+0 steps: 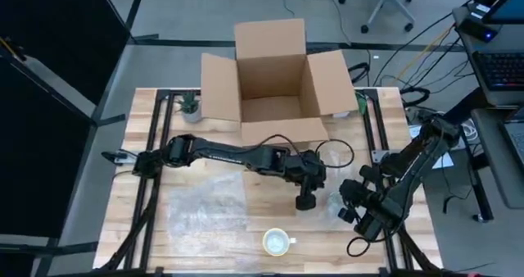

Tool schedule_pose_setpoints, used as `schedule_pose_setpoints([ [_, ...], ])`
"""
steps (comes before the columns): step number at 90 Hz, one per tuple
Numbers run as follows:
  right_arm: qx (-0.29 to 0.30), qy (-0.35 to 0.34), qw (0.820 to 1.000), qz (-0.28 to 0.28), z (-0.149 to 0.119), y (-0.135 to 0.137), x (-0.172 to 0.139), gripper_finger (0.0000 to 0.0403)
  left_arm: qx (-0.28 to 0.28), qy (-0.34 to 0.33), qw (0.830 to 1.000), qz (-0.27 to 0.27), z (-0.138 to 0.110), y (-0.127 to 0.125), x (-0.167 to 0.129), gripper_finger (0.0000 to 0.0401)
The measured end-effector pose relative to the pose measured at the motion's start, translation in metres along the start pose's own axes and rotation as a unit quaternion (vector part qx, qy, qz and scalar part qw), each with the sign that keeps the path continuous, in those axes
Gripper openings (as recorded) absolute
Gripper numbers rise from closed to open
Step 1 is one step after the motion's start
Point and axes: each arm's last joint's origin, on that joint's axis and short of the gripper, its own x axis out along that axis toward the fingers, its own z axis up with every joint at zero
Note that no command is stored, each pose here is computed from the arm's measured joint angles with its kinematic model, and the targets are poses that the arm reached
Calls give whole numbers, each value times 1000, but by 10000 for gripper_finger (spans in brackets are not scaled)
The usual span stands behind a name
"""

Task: Wrap mug
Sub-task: Wrap the red mug with bubble wrap

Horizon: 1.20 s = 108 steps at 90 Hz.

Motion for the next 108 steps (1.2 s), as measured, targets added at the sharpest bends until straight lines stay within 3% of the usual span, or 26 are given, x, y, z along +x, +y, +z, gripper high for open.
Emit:
schedule_pose_setpoints([
  [14, 1, -5, 1000, 1, 0, 0, 0, 0, 1, -7, 1000, -25, 2, -1, 0, 87],
  [30, 1, -4, 1000, 2, 0, 0, 0, 0, -19, 19, 1000, 7, 7, 7, -27, 141],
  [41, -6, 1, 1000, 2, 0, 1, 0, 0, -22, 35, 996, 85, 11, 10, -51, 147],
  [53, -6, 0, 1000, 3, 0, 1, 0, 0, -18, 98, 983, 153, -1, 15, -55, 147],
  [78, -10, -1, 1000, 3, 0, 1, 0, 0, -34, 197, 963, 183, -59, 23, -23, 148],
  [91, -14, -3, 1000, 3, 0, 1, 0, 0, -39, 151, 971, 183, -81, 28, 1, 148],
  [101, -14, -4, 1000, 4, 0, 1, 0, 0, -43, 57, 981, 180, -86, 32, 17, 148],
  [108, -13, -4, 1000, 4, 1, 1, 0, 0, -44, -12, 980, 196, -78, 38, 19, 148],
])
